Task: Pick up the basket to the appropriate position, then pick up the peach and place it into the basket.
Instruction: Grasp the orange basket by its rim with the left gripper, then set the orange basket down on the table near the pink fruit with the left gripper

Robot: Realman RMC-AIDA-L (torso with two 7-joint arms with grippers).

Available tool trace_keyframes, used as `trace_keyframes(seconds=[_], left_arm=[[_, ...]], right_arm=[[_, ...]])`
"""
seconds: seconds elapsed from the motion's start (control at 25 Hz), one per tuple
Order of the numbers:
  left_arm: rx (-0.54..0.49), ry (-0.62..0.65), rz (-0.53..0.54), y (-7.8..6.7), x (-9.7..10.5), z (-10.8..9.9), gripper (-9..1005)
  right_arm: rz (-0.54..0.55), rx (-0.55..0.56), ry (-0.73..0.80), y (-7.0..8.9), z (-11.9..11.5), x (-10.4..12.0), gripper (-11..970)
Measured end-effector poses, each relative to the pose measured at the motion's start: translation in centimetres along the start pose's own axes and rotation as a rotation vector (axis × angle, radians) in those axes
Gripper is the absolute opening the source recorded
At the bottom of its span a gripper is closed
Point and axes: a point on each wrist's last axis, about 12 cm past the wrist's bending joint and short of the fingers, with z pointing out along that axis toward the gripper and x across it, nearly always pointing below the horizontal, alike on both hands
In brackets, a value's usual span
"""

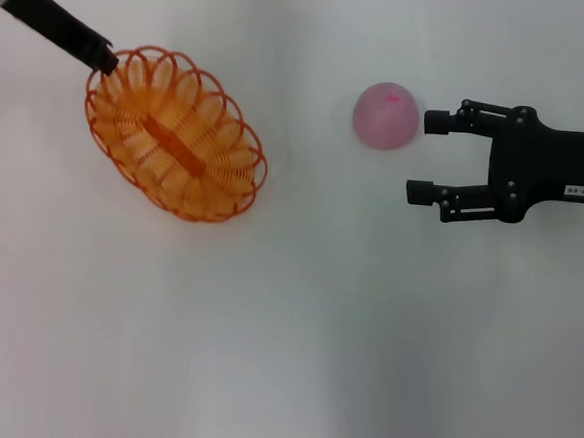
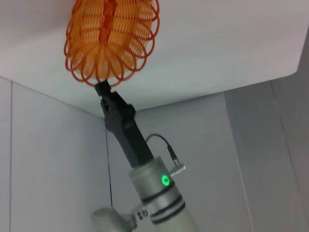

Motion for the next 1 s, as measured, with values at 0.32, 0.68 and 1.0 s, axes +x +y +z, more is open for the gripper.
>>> trace_keyframes(seconds=[0.32,0.68,1.0], left_arm=[[0.036,-0.029,-0.056,0.5,0.4,-1.2,29],[0.058,-0.059,-0.138,1.1,1.0,-1.2,30],[0.068,-0.092,-0.301,1.6,1.7,-0.8,30]], right_arm=[[-0.006,0.004,0.002,-0.2,0.2,-0.2,924],[-0.019,0.004,0.002,-0.5,0.4,-0.6,925],[-0.002,0.006,0.003,-1.0,0.9,-1.2,925]])
